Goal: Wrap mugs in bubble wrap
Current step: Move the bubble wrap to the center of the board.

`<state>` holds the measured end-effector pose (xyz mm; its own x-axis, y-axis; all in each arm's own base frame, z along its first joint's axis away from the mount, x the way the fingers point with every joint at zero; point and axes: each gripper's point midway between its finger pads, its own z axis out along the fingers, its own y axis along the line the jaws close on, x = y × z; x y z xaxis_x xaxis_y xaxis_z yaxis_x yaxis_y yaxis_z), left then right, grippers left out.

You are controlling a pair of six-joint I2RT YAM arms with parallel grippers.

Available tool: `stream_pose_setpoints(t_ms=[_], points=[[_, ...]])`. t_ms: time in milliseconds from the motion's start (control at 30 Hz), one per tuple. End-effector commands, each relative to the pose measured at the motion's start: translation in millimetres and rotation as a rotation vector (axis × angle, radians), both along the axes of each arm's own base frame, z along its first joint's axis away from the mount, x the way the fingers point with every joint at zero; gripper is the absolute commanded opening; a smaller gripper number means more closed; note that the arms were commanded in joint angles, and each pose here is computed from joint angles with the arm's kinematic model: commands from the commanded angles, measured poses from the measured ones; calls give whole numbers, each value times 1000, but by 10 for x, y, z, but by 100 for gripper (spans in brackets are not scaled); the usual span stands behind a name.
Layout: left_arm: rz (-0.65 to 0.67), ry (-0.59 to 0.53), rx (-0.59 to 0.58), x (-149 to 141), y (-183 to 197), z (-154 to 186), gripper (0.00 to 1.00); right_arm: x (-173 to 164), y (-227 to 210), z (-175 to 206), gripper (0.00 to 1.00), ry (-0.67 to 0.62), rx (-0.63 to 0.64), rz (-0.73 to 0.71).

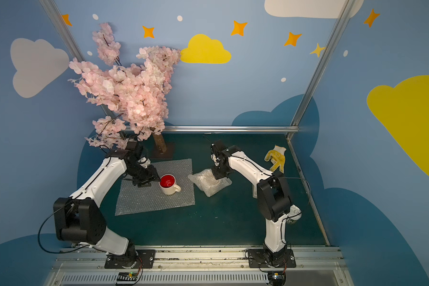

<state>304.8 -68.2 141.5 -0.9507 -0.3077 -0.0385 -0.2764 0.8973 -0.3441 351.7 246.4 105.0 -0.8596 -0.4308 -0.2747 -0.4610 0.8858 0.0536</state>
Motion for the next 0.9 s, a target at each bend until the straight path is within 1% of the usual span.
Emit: stream_pose_setpoints(t_ms=[0,200,400,500,600,633,867], points=[[-18,-12,5,-15,-9,86,55,0,-190,-7,0,-12,-71,-48],[-17,-10,4,-12,-10,81,55,43,-302,82,0,-42,-79,-80],[-20,-5,4,-17,-10,64,55,26,-253,113,0,-41,-51,-66],[-20,-8,3,-17,-13,77,55,52,-370,102,0,-49,-91,-88],[-20,-13,4,-1,-10,85,55,63,-460,111,0,-39,-85,-115],[-15,-11,31,3,34,70,55,71,-492,120,0,-49,-94,-122],[-16,-15,32,17,33,86,55,122,-719,157,0,-59,-124,-190]])
